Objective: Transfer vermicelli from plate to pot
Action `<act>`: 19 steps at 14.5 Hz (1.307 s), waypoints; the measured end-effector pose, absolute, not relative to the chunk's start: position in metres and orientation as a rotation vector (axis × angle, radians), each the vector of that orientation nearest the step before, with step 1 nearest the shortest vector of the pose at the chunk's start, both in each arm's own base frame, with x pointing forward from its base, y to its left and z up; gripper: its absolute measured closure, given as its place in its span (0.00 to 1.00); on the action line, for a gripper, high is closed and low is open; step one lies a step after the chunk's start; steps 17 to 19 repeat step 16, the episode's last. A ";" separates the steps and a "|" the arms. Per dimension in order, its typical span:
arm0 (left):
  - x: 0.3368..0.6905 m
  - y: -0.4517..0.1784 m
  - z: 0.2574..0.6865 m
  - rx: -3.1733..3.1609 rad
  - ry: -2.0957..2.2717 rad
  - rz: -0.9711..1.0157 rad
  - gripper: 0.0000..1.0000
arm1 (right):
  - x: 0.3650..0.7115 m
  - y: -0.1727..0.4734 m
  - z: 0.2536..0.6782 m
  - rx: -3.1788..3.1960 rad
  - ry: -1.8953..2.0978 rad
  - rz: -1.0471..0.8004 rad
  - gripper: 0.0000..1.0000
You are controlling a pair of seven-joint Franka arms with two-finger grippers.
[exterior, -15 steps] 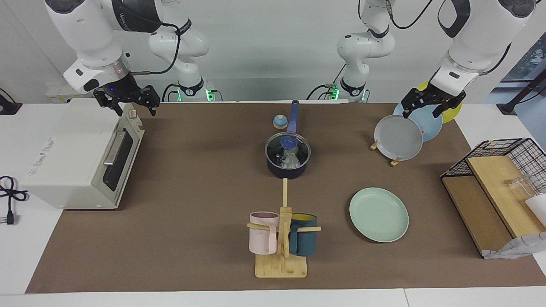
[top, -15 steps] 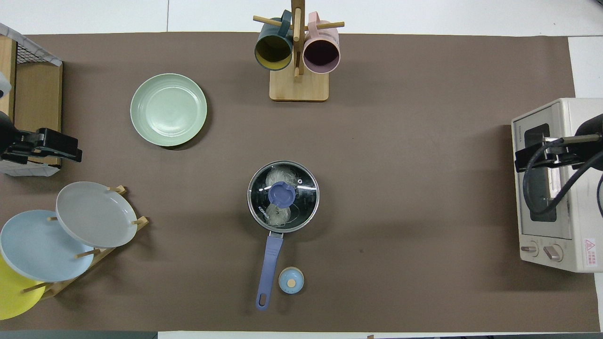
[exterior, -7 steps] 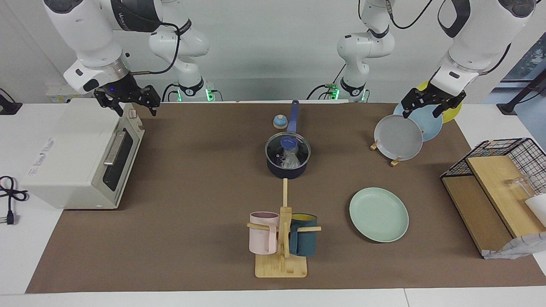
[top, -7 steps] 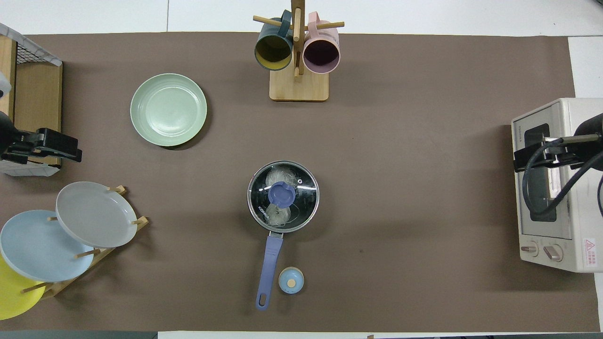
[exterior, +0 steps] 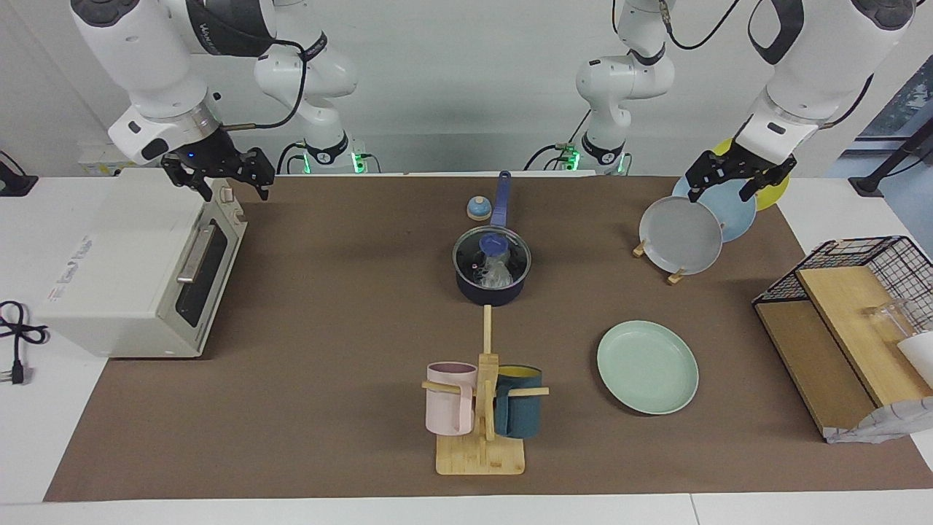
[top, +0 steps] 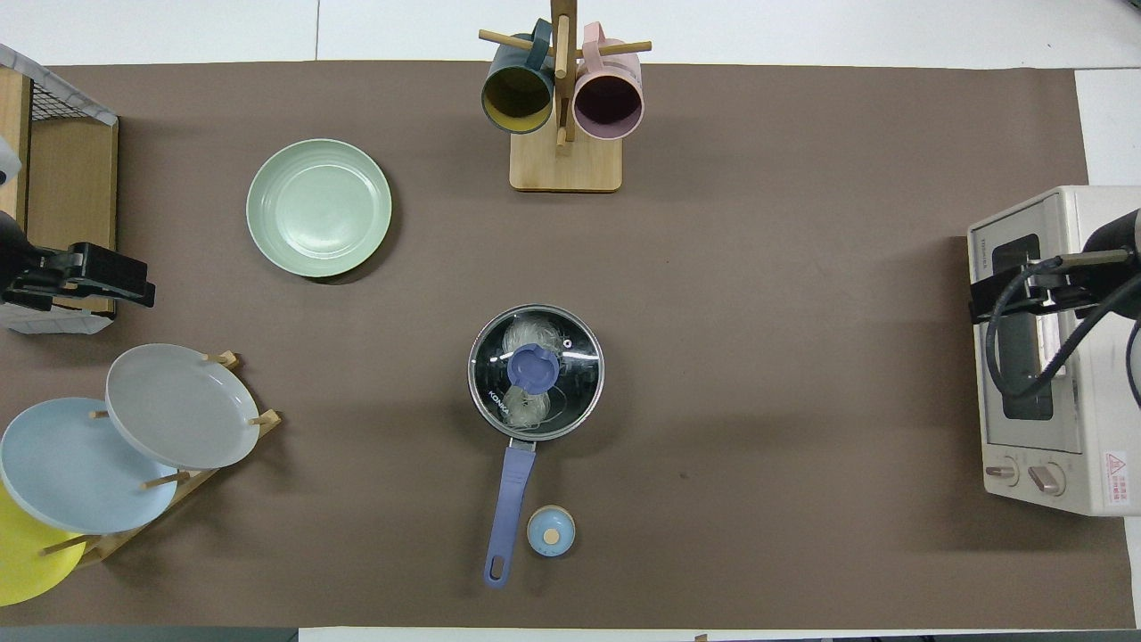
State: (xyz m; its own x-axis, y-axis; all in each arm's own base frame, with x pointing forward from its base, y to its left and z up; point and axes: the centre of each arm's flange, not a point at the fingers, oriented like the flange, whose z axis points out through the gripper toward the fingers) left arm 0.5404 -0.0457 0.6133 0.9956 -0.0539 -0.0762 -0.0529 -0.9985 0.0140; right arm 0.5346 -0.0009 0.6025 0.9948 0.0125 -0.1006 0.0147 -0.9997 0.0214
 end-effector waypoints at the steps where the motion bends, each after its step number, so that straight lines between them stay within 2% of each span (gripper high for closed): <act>1: 0.540 -0.046 0.613 3.126 -0.084 -0.120 0.00 | 0.535 -0.002 0.603 3.116 0.017 -0.155 0.00; 6: 0.540 -0.046 0.613 3.126 -0.084 -0.120 0.00 | 0.534 -0.020 0.604 3.118 -0.034 -0.153 0.00; 19: 0.540 -0.046 0.613 3.126 -0.084 -0.120 0.00 | 0.535 -0.013 0.607 3.118 -0.012 -0.143 0.00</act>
